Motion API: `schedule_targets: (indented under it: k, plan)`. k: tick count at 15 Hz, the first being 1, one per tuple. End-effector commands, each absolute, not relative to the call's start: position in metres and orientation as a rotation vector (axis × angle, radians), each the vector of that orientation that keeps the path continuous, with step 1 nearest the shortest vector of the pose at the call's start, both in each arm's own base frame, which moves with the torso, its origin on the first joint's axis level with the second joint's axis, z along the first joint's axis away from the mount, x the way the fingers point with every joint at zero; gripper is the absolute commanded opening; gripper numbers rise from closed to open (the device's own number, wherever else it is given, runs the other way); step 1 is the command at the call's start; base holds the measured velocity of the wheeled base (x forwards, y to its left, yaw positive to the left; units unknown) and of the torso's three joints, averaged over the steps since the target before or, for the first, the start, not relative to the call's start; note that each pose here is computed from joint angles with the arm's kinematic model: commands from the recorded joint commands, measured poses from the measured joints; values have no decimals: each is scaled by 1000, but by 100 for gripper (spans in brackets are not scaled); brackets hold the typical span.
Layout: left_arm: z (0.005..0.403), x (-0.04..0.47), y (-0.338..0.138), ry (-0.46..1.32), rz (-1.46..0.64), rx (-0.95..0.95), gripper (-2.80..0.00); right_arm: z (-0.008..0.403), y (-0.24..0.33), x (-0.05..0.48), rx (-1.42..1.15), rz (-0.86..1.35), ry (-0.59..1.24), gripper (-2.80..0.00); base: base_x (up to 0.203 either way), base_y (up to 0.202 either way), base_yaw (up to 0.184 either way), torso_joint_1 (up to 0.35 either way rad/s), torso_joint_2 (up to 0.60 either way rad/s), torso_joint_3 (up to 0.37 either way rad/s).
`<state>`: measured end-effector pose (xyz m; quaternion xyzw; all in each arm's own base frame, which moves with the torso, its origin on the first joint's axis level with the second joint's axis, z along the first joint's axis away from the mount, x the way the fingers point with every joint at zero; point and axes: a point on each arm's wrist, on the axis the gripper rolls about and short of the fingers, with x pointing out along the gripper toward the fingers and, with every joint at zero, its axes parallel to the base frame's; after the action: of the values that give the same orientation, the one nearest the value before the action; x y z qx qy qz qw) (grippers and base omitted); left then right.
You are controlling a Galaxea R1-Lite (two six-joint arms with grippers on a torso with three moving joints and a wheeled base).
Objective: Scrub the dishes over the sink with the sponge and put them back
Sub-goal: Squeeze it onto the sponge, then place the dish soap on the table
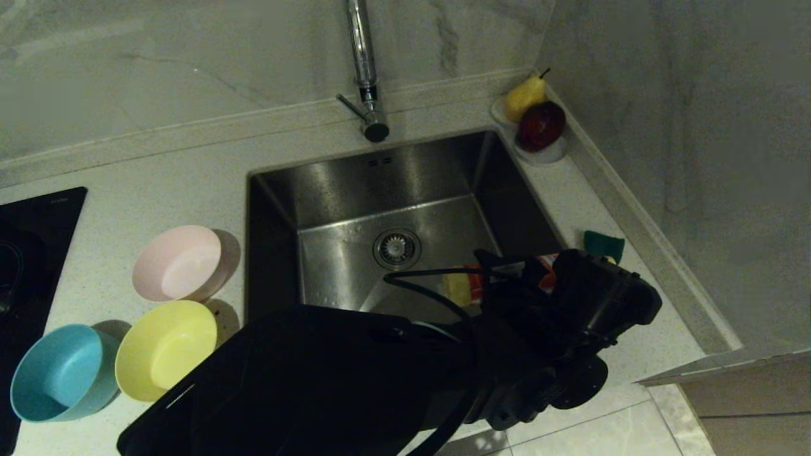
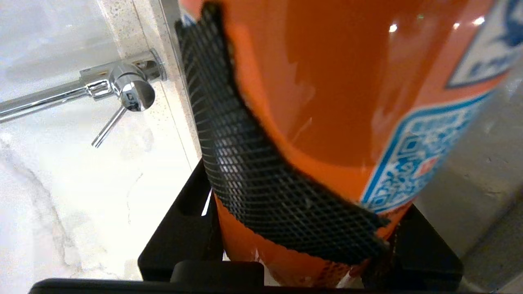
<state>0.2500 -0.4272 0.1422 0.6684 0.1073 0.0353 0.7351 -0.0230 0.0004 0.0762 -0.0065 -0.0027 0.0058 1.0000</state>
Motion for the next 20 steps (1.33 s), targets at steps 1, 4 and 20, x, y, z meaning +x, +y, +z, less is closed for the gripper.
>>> schedule_targets:
  k: [1,4,20]
  plan:
    - [145,250,-427,237,86,1469,-280,76,0,-23,-14,12,-5,-280,0,0,0,0,0,0]
    - [144,250,-427,238,86,1471,-280,76,0,-23,-14,12,-5,-280,0,0,0,0,0,0]
    - [197,244,-418,110,148,824,-280,76,0,-23,-14,12,-5,-280,0,0,0,0,0,0]
